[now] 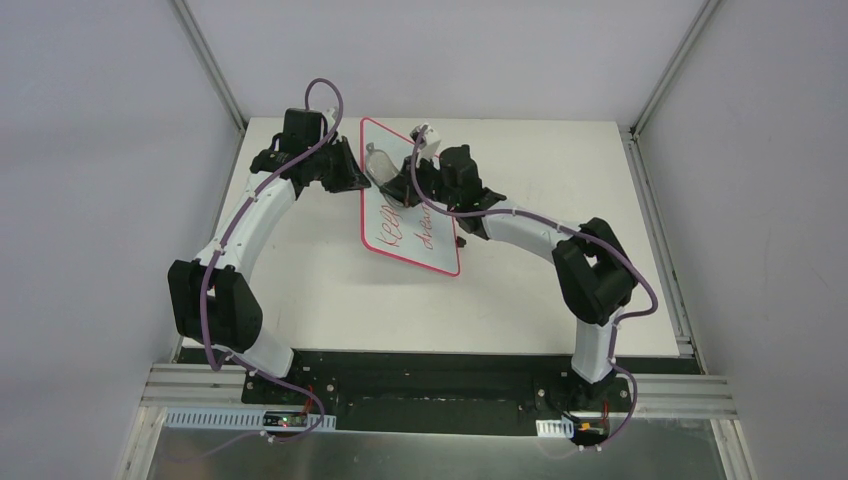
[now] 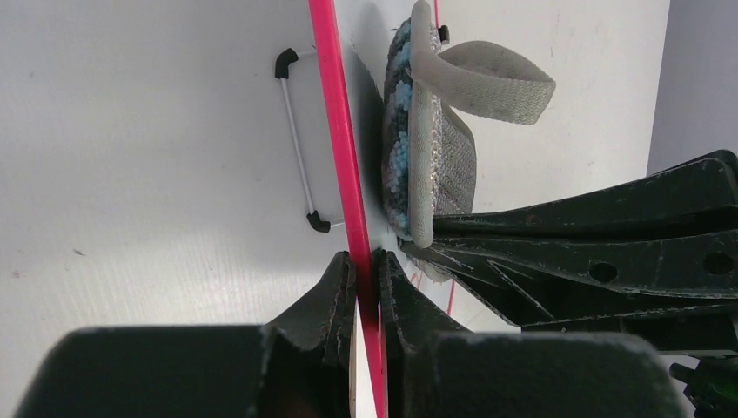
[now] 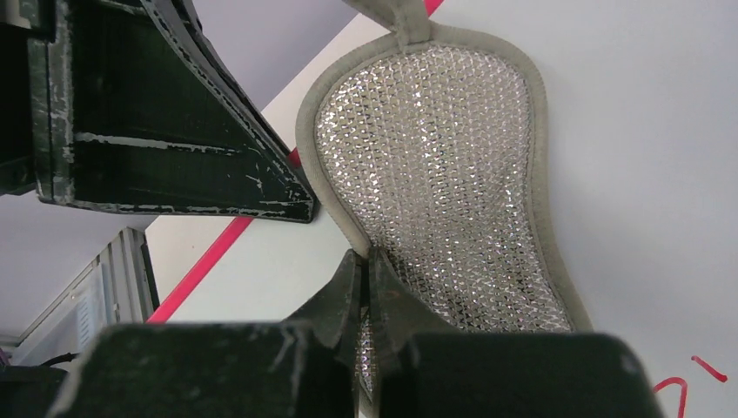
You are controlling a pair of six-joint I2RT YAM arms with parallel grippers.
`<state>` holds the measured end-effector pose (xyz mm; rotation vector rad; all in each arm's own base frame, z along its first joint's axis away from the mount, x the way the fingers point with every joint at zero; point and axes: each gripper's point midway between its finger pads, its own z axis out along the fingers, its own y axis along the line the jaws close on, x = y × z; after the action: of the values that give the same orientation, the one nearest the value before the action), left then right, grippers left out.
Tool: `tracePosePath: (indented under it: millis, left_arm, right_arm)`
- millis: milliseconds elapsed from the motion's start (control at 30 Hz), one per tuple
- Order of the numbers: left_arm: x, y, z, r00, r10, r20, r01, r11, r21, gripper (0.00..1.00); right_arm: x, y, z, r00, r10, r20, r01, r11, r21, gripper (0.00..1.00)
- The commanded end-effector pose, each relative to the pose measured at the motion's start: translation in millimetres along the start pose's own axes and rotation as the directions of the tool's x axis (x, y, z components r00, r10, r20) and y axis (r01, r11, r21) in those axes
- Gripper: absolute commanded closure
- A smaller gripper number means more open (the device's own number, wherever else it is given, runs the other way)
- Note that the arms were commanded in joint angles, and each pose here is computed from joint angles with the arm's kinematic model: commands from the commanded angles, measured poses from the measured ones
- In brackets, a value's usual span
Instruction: Erase the whiteboard
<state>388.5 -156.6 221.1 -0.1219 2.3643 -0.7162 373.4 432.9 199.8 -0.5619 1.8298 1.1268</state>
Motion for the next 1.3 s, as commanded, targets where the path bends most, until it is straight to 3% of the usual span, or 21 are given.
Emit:
tracePosePath:
  millis: [0, 167, 300, 467, 633, 800, 867, 1000, 1133, 1267]
  left_arm:
    - [3, -11, 4, 0.998, 0.062, 0.001, -0.062, 0.997, 0.041, 1.00]
    - [2, -12, 2, 0.998, 0.065, 0.008, -0.065, 0.997, 0.041, 1.00]
    - [2, -13, 0, 0.998, 0.066, 0.011, -0.066, 0.997, 0.044, 1.00]
    - [1, -14, -1, 0.998, 0.065, 0.014, -0.066, 0.997, 0.046, 1.00]
    - [2, -14, -1, 0.998, 0.065, 0.014, -0.066, 0.997, 0.046, 1.00]
    - [2, -13, 1, 0.998, 0.063, 0.010, -0.063, 0.997, 0.045, 1.00]
    - [2, -13, 1, 0.998, 0.063, 0.011, -0.063, 0.997, 0.045, 1.00]
    - [3, -12, 2, 0.998, 0.063, 0.008, -0.063, 0.997, 0.042, 1.00]
    - [2, -12, 2, 0.998, 0.063, 0.009, -0.064, 0.997, 0.042, 1.00]
    - [2, -13, 1, 0.998, 0.064, 0.011, -0.065, 0.997, 0.044, 1.00]
  right_arm:
    - [50, 36, 3, 0.989, 0.030, -0.146, -0.046, 0.993, -0.107, 1.00]
    - [50, -26, 6, 0.981, 0.150, -0.121, -0.137, 0.984, 0.113, 1.00]
    - [57, -82, 0, 0.946, 0.307, -0.106, -0.268, 0.923, 0.278, 1.00]
    - [66, -117, -3, 0.927, 0.359, -0.107, -0.289, 0.867, 0.407, 1.00]
    - [57, -83, 2, 0.939, 0.315, -0.139, -0.271, 0.924, 0.268, 1.00]
    - [53, 1, 4, 0.978, 0.104, -0.178, -0.109, 0.994, -0.020, 1.00]
    - [50, 37, -1, 0.984, 0.055, -0.169, -0.082, 0.984, -0.155, 1.00]
    - [41, 83, -8, 0.983, 0.090, -0.158, -0.137, 0.938, -0.319, 1.00]
    - [44, 100, -6, 0.980, 0.099, -0.171, -0.158, 0.913, -0.377, 1.00]
    - [45, 74, 7, 0.974, 0.167, -0.154, -0.204, 0.943, -0.263, 1.00]
